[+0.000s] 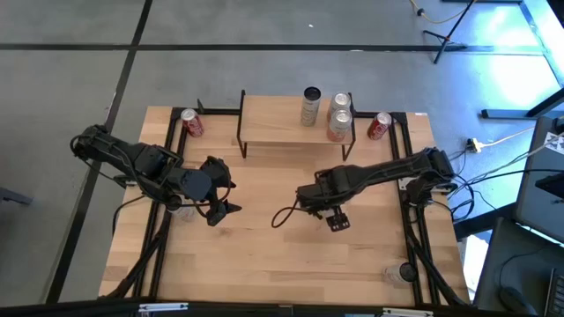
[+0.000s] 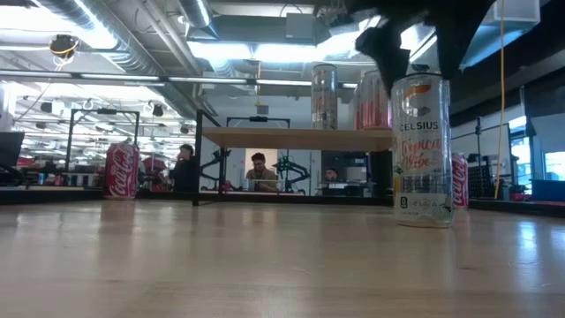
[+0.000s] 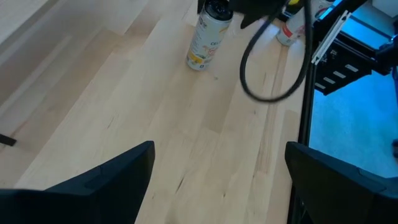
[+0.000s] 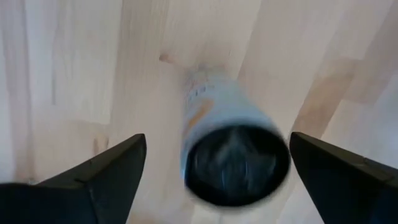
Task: Place canned beverage on shelf
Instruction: Put the top right white and yellow soda can on the shelf aligned with the other white and yellow soda can
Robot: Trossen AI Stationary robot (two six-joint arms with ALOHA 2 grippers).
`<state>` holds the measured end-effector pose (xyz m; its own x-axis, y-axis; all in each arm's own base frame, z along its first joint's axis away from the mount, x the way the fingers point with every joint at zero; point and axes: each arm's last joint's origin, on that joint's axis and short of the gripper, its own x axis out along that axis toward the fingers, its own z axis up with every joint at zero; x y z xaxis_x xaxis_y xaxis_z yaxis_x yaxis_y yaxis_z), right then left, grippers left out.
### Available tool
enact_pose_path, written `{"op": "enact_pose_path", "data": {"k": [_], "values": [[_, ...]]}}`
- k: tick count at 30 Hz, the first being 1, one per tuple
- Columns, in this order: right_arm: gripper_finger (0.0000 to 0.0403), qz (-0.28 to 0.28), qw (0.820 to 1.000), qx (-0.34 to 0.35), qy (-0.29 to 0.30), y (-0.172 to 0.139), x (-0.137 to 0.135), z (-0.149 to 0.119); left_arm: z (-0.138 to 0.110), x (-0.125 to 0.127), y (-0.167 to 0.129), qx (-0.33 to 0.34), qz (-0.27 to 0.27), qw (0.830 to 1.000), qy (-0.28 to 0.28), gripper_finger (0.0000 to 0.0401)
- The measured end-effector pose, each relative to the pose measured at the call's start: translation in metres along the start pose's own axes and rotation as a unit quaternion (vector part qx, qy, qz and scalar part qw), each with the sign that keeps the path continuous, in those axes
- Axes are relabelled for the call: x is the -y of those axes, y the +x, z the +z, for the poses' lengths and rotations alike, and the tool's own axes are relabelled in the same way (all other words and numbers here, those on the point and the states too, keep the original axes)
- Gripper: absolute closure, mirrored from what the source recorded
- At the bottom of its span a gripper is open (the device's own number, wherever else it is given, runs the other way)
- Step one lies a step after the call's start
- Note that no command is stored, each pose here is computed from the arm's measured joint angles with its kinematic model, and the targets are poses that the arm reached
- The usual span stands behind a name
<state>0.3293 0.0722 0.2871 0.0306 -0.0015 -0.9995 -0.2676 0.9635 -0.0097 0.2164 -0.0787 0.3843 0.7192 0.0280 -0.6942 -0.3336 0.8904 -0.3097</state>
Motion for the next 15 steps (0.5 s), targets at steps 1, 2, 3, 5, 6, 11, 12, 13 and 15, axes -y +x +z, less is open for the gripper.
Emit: {"op": "enact_pose_path", "data": {"k": [1, 2, 3, 5, 6, 11, 12, 13, 15], "values": [[0.0022, 0.000, 1.000, 0.000, 0.006, -0.004, 0.000, -0.004, 0.000, 0.000, 0.000, 0.000, 0.000, 1.000, 0.000, 0.0044], [0.0024, -0.001, 1.000, 0.003, 0.017, -0.010, 0.000, -0.008, 0.000, 0.000, 0.000, 0.000, 0.000, 1.000, 0.000, 0.0044], [0.0024, -0.002, 0.999, 0.013, 0.031, -0.016, 0.000, -0.011, 0.000, 0.000, 0.000, 0.000, 0.000, 1.000, 0.000, 0.0044], [0.0024, -0.003, 0.997, 0.039, 0.062, -0.029, -0.001, -0.019, 0.000, 0.000, 0.000, 0.000, 0.000, 1.000, 0.000, 0.0044], [0.0024, -0.002, 0.996, 0.054, 0.076, -0.036, -0.001, -0.023, 0.000, 0.000, 0.000, 0.000, 0.001, 1.000, 0.000, 0.0044], [0.0022, -0.044, 0.979, 0.139, 0.139, -0.067, -0.008, -0.050, 0.001, -0.001, 0.000, 0.003, 0.004, 1.000, -0.001, 0.0044], [0.0022, -0.058, 0.975, 0.154, 0.150, -0.070, -0.010, -0.058, 0.001, -0.001, 0.000, 0.002, 0.004, 1.000, -0.002, 0.0044], [0.0022, -0.070, 0.970, 0.167, 0.163, -0.072, -0.012, -0.065, 0.001, -0.001, 0.000, 0.002, 0.003, 1.000, -0.001, 0.0044], [0.0022, -0.094, 0.957, 0.196, 0.191, -0.072, -0.016, -0.080, 0.001, -0.001, 0.000, 0.002, 0.003, 1.000, -0.001, 0.0044]]}}
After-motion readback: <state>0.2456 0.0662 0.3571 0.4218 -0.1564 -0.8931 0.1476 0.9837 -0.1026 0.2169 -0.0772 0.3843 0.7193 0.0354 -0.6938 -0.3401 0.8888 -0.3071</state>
